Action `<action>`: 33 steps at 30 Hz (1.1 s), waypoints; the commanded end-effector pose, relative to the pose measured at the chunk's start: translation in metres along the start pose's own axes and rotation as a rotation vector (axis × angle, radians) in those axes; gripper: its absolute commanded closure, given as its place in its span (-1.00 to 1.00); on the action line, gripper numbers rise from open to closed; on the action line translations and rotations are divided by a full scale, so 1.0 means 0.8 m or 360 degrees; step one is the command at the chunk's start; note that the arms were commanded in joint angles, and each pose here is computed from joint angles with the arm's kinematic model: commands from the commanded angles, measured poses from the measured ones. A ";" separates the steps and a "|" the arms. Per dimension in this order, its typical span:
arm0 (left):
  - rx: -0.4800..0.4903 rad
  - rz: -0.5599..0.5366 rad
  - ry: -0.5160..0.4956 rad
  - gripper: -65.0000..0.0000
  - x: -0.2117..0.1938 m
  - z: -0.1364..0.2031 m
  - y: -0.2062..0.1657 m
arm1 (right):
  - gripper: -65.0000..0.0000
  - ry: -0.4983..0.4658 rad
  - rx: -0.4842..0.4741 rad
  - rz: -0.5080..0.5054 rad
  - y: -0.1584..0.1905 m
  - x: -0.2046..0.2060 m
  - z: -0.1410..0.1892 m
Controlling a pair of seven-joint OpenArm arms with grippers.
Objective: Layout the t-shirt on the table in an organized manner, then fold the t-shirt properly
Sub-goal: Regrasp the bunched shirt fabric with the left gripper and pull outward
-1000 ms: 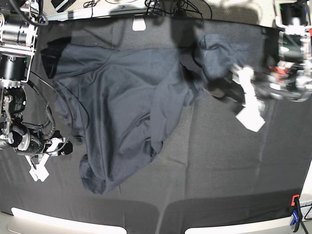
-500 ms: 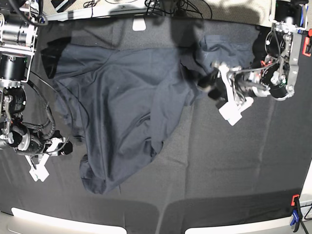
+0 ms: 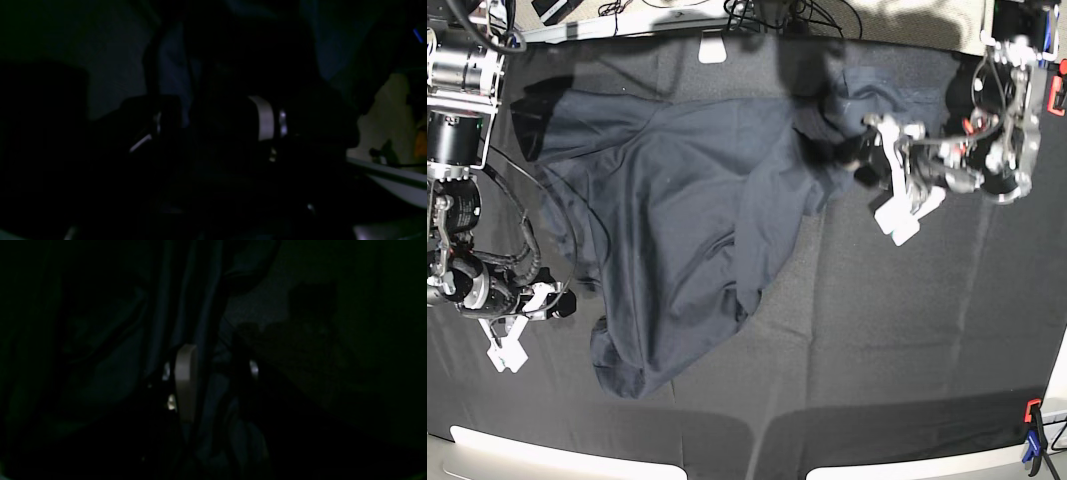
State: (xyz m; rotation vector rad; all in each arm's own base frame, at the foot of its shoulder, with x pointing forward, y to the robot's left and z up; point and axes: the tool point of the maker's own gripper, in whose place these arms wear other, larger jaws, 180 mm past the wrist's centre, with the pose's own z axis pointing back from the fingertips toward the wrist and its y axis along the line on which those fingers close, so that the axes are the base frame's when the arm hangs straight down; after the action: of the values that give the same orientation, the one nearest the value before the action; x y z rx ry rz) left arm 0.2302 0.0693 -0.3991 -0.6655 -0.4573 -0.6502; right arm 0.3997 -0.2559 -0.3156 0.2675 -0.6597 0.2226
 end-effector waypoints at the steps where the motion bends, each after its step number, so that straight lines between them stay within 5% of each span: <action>1: -0.0013 -0.0020 -0.0052 0.13 0.010 0.005 -0.002 | 0.41 -0.0108 -0.0005 0.0025 -0.004 0.029 0.014; 9: -0.0039 0.0024 -0.0037 0.17 -0.006 0.001 -0.011 | 0.41 -0.0108 -0.0005 0.0025 -0.004 0.029 0.014; 15: -0.0042 0.0027 -0.0079 1.00 -0.001 0.000 -0.012 | 0.41 -0.0108 -0.0005 0.0025 -0.004 0.029 0.014; 24: 0.0032 -0.0079 -0.0270 1.00 0.048 0.034 0.010 | 0.41 -0.0108 -0.0006 0.0026 -0.004 0.029 0.014; 27: 0.0172 -0.0139 -0.0454 1.00 0.088 0.072 0.043 | 0.41 -0.0108 -0.0006 0.0026 -0.004 0.029 0.014; 33: 0.0765 -0.0218 -0.0831 1.00 0.150 0.145 0.134 | 0.41 -0.0107 -0.0005 0.0025 -0.004 0.029 0.014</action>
State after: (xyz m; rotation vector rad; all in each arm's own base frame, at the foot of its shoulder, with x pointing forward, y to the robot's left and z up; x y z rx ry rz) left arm 0.3609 0.1647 -0.3078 -0.3294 -1.0706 -0.4608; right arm 0.3999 -0.2554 -0.3153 0.2704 -0.6611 0.2222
